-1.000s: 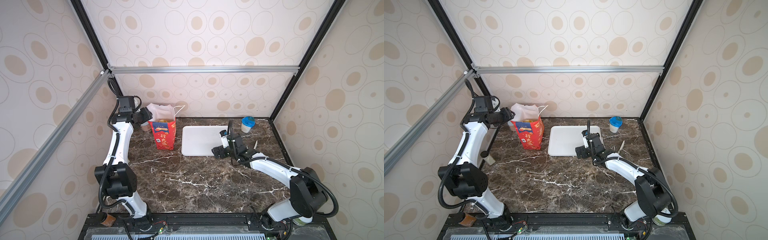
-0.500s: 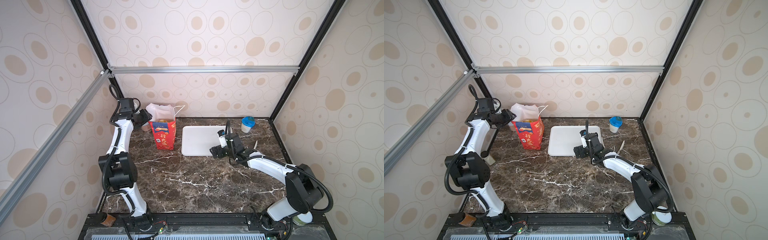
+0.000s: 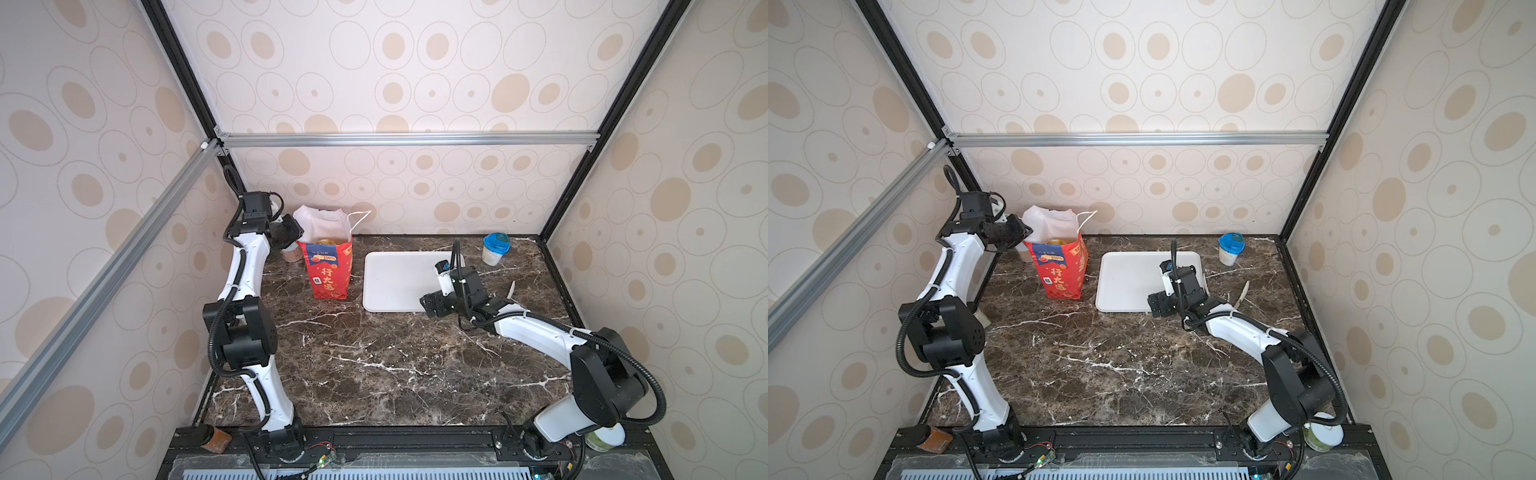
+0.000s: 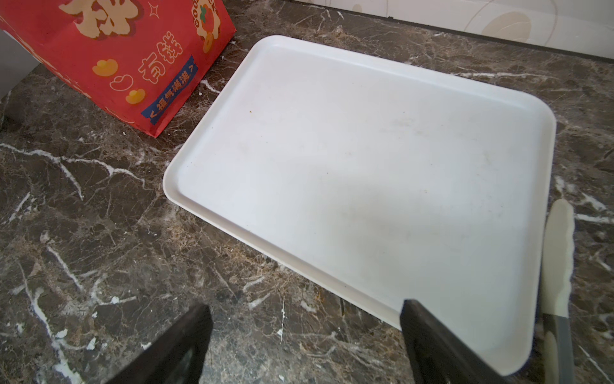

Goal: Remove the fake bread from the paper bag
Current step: 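Reach the left gripper to the red bag's handles while the right moves toward the tray, then grasp the bag handles with the left gripper and lift, tipping the bag over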

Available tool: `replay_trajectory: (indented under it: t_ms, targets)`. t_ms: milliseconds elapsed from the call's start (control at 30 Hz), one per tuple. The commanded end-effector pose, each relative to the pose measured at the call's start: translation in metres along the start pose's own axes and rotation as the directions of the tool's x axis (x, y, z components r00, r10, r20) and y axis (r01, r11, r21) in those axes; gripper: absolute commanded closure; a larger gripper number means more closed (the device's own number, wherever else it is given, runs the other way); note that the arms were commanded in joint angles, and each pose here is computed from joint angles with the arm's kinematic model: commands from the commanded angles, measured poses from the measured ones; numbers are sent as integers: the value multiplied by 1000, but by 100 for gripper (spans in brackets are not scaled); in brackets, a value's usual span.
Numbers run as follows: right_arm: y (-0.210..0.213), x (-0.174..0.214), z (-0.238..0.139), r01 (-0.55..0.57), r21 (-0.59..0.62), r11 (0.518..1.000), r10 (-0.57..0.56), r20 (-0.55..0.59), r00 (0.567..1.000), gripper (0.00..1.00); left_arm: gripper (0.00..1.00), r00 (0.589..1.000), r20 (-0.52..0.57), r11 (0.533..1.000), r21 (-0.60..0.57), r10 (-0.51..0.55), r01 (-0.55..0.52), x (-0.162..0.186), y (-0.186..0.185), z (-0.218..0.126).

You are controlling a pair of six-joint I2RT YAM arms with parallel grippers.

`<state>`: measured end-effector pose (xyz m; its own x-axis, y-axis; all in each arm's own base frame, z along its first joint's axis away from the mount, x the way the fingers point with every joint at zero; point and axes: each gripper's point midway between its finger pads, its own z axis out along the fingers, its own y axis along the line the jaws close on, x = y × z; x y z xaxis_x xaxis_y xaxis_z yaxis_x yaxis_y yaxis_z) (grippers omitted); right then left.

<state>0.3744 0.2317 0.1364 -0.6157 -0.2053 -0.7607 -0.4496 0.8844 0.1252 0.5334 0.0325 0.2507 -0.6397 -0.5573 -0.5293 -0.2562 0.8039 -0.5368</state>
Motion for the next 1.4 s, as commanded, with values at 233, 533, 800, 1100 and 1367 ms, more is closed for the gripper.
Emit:
replay_trajectory:
  t_ms: [233,533,800,1100,1367]
  targets:
    - [-1,11,-1,6,20,1000,-6,-30,1000,9,82,998,-13,998,-14,56,-57,-3,-18,4]
    - [0,7,-5,26,17,1000,-25,-38,999,9,100,995,22,995,-38,94,-93,-12,-28,2]
    - [5,-6,-17,8,-3,1000,-8,-18,1000,9,100,953,188,971,-67,238,-229,-50,-67,-40]
    - [13,-16,-37,-70,-42,997,70,-8,998,9,100,857,207,879,-190,471,-437,-42,-93,-49]
    - [11,-13,-49,-92,-27,995,91,-26,996,9,100,750,150,761,-213,645,-612,36,-91,-40]
